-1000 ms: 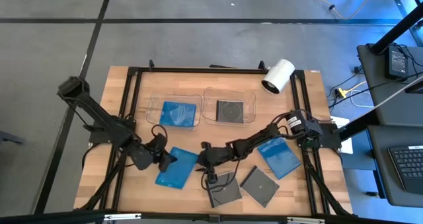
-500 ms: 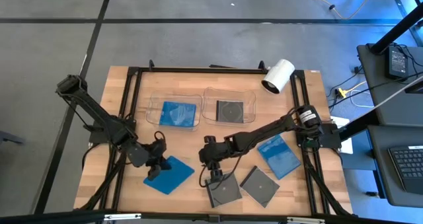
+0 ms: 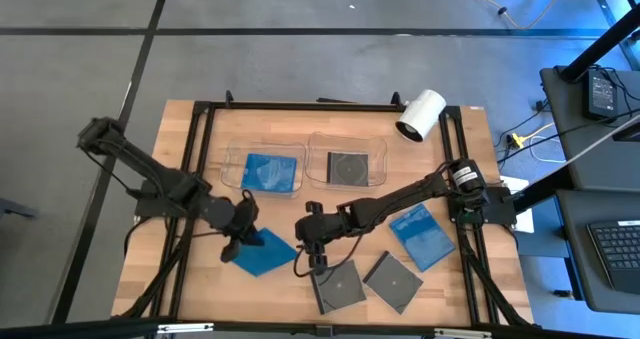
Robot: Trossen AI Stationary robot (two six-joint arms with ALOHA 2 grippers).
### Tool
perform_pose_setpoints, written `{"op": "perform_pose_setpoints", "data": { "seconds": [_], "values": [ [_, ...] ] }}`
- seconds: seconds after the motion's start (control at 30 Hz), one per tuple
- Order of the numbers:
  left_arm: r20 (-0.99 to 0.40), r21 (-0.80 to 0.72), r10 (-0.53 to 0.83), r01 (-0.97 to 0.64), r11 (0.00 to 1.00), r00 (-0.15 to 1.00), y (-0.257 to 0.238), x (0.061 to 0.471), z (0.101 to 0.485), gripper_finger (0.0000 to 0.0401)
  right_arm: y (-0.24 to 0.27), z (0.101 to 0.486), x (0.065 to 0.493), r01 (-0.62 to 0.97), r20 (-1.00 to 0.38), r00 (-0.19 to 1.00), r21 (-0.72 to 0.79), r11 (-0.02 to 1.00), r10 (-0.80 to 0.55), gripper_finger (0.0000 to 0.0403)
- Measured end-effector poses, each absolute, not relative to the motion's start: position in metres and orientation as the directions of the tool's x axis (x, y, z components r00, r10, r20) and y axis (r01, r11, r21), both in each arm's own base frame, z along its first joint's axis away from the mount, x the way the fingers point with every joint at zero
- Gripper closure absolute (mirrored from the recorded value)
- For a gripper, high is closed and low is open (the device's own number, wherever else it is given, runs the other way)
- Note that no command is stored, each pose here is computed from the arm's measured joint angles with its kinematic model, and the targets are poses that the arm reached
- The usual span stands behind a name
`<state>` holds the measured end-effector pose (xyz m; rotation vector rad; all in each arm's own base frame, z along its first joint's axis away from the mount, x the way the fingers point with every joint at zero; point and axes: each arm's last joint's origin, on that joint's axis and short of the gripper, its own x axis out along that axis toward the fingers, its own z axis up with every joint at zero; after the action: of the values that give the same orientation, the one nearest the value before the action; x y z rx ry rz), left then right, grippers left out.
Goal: Pick & place jewel cases by type
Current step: Put the left blue CD case into the left transparent bin
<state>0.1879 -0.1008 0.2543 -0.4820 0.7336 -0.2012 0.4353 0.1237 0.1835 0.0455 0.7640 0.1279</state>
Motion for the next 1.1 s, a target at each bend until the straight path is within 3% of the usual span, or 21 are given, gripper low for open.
{"op": "perform_pose_setpoints", "data": {
  "seconds": [0.27, 0.47, 0.57, 0.8, 1.1],
  "values": [
    [-0.646, -0.335, -0.198, -0.041, 0.941, 0.737, -0.071, 0.176, 0.317, 0.0373, 0.124, 0.184, 0.435, -0.086, -0.685, 0.717, 0.099, 0.991, 0.131, 0.0233],
    [-0.631, -0.228, -0.069, -0.1, 0.969, 0.773, -0.048, 0.172, 0.352, 0.0374, 0.123, 0.18, 0.436, -0.029, -0.685, 0.727, 0.042, 0.999, 0.05, 0.0233],
    [-0.666, -0.194, -0.011, -0.159, 0.968, 0.746, -0.035, 0.171, 0.354, 0.037, 0.123, 0.176, 0.437, -0.023, -0.689, 0.724, 0.036, 0.999, 0.042, 0.0233],
    [-0.679, -0.177, -0.02, -0.137, 0.975, 0.734, -0.015, 0.171, 0.359, 0.0374, 0.124, 0.16, 0.439, -0.009, -0.714, 0.7, 0.041, 0.999, 0.035, 0.0233],
    [-0.752, 0.0, 0.194, -0.294, 0.956, 0.63, 0.032, 0.163, 0.351, 0.0373, 0.124, 0.15, 0.44, -0.008, -0.73, 0.683, 0.033, 0.999, 0.03, 0.0233]
  ]
}}
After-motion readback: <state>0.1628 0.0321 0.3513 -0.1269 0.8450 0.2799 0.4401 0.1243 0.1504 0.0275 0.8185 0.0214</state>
